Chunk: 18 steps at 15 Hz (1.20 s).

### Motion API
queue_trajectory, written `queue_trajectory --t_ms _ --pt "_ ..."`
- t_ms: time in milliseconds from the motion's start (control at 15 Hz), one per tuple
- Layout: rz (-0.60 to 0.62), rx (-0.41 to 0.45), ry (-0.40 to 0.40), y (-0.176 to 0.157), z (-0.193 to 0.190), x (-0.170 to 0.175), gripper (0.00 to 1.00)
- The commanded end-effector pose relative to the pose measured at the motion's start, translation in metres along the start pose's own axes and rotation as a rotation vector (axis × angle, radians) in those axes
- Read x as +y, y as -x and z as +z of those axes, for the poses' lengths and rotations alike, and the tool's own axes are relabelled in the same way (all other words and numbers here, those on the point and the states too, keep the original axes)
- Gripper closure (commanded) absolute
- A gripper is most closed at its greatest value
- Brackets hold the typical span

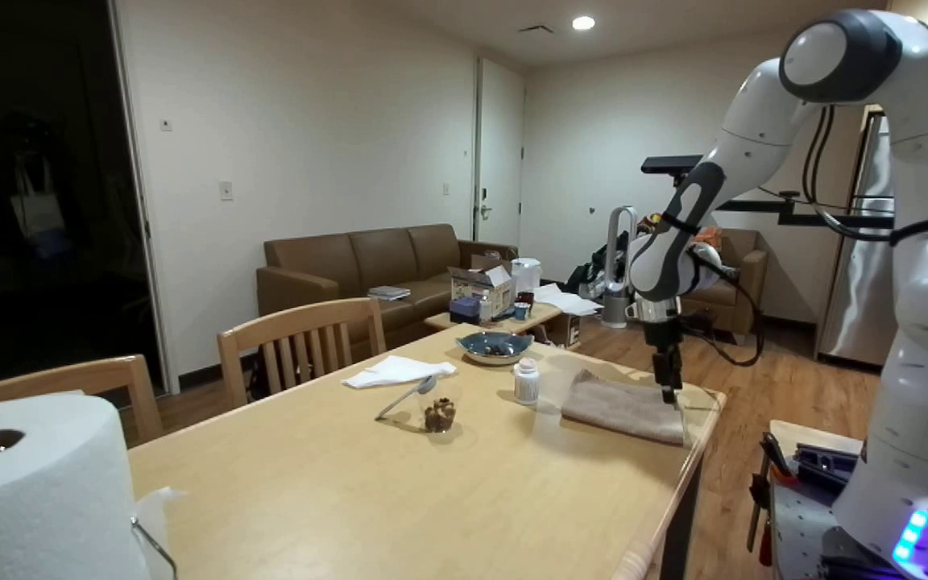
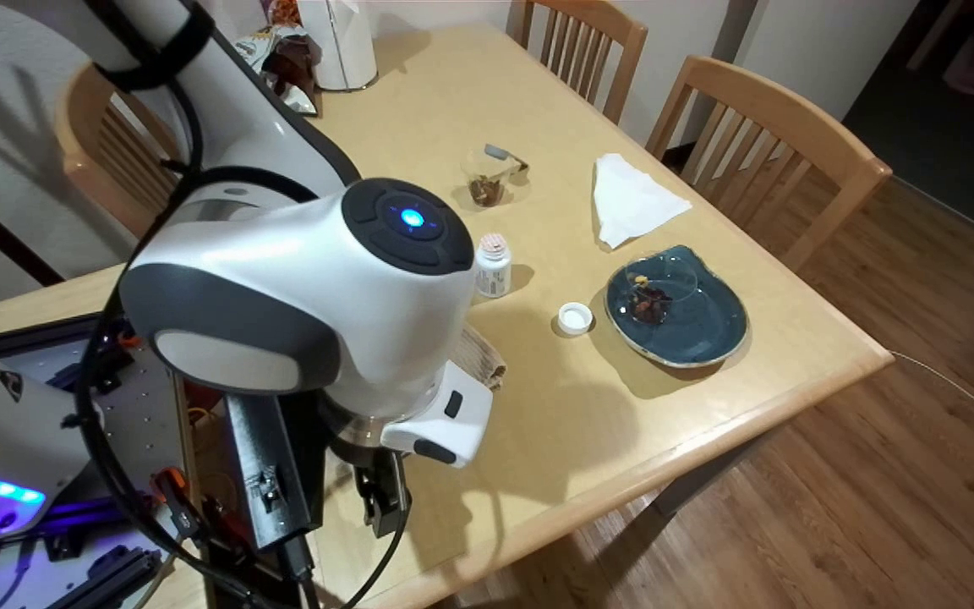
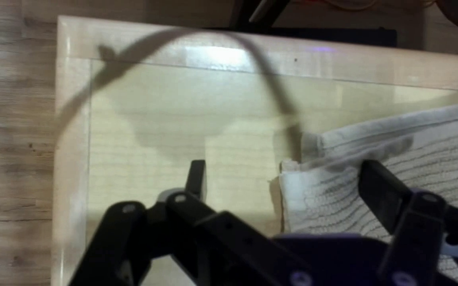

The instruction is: Unfold the towel

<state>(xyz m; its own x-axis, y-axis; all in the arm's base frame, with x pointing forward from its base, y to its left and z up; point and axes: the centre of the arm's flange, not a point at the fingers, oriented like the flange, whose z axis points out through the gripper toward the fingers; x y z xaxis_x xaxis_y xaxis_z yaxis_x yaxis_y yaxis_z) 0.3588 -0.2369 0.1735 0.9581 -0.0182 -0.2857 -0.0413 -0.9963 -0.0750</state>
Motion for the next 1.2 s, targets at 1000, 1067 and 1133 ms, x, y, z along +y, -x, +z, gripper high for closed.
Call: queue_trajectory --t_ms 1000,1067,1133 --pt "0.02 -0.111 -0.178 0.01 0.033 -0.03 0.96" --pt "0.051 -0.112 -0.218 0.01 0.037 -0.033 0.96" --pt "0.087 -0.118 -0.245 0.011 0.041 -0.038 0.96"
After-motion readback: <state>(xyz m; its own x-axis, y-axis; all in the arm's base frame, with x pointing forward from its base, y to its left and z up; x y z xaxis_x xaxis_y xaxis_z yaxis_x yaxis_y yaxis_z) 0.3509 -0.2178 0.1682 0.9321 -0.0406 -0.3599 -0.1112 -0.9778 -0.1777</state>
